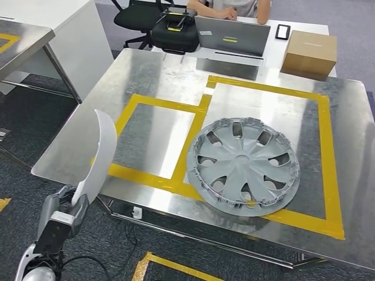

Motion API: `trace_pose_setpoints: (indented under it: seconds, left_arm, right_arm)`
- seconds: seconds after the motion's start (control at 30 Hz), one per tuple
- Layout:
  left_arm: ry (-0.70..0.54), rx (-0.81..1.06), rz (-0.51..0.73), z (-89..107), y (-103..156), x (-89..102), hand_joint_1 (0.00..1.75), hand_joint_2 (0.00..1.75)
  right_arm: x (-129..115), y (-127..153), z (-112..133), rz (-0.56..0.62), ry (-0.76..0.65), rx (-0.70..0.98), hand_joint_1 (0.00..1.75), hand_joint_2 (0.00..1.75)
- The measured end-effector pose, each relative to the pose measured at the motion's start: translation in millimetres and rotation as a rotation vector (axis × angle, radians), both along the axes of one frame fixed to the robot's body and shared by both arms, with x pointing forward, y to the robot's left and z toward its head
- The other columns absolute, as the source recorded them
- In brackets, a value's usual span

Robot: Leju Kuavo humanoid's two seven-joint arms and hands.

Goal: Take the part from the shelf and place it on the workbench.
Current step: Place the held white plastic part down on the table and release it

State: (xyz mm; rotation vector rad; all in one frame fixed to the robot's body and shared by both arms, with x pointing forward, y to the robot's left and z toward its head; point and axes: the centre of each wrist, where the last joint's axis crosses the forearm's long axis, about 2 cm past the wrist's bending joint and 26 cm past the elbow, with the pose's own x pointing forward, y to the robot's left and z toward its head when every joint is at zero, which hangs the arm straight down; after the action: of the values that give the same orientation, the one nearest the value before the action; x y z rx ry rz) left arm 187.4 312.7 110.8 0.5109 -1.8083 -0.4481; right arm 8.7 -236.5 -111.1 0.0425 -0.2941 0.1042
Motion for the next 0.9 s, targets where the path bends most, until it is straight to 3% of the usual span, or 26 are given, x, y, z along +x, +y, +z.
trace_pose_setpoints:
  seconds: [0.27,0.47,0.67,0.9]
  left_arm:
    - [0.105,0.221,-0.032,-3.1,41,28.9,1.75,1.75]
    - [0.136,0.411,-0.085,6.8,53,74.6,1.75,1.75]
    - [0.112,0.545,-0.179,30.0,40,124.8,1.75,1.75]
    - [0.039,0.675,-0.329,74.2,-2,176.2,1.75,1.75]
  right_arm:
    - [5,-10,-1,0.035,-0.008,-0.014,0.00,0.00]
    - [10,-19,-1,0.057,-0.018,-0.026,0.00,0.00]
    - [16,-27,-1,0.077,-0.027,-0.037,0.00,0.00]
    - [20,-27,-1,0.101,-0.029,-0.039,0.00,0.00]
